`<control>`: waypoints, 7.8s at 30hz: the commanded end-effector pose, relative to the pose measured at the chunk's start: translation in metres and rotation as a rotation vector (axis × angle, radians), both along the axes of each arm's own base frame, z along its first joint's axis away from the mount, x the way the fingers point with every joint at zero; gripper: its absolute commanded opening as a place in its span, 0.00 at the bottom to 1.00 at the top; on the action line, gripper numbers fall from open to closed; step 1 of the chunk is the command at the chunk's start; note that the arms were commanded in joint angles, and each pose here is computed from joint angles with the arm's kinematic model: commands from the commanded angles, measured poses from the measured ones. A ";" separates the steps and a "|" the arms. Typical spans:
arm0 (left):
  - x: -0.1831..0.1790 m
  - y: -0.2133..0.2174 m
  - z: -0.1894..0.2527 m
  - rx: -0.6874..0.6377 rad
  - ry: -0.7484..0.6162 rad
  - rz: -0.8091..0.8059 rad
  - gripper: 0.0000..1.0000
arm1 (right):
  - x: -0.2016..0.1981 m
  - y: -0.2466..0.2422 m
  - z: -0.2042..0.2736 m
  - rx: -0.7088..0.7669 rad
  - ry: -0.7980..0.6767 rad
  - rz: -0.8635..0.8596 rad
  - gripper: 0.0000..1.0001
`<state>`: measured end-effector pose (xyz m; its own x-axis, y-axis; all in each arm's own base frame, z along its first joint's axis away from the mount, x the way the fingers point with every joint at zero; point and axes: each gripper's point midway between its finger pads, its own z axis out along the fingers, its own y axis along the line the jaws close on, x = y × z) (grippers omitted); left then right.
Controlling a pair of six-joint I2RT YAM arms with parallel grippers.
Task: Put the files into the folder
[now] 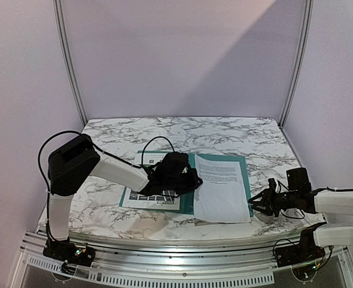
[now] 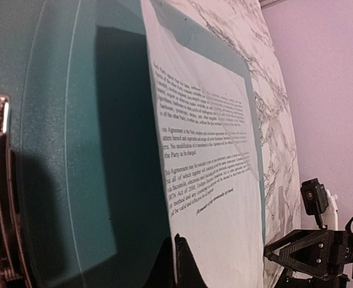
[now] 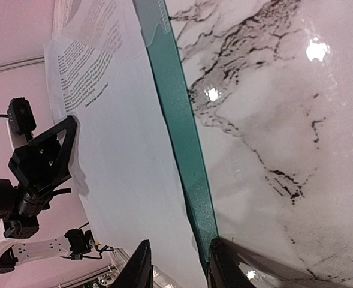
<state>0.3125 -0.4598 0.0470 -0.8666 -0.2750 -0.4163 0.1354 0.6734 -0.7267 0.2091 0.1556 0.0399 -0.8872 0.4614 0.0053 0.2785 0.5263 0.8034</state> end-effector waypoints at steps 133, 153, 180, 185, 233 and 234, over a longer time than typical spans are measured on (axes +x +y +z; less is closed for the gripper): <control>0.050 0.125 0.107 0.649 -0.427 0.006 1.00 | 0.064 0.005 0.073 -0.114 -0.258 0.082 0.32; 0.024 0.179 0.097 0.539 -0.374 -0.048 0.96 | 0.259 0.046 0.048 -0.324 -0.363 0.152 0.31; -0.031 0.085 0.077 0.645 -0.578 -0.345 0.93 | 0.236 0.049 -0.030 -0.452 -0.129 0.380 0.31; -0.026 0.088 0.080 0.676 -0.583 -0.327 0.93 | 0.213 0.055 -0.031 -0.440 -0.111 0.391 0.31; -0.012 0.084 -0.032 0.662 -0.236 -0.464 0.65 | -0.035 0.043 0.057 -0.015 -0.080 0.358 0.91; -0.016 0.084 -0.032 0.658 -0.233 -0.464 0.65 | -0.038 0.042 0.055 -0.030 -0.076 0.349 0.90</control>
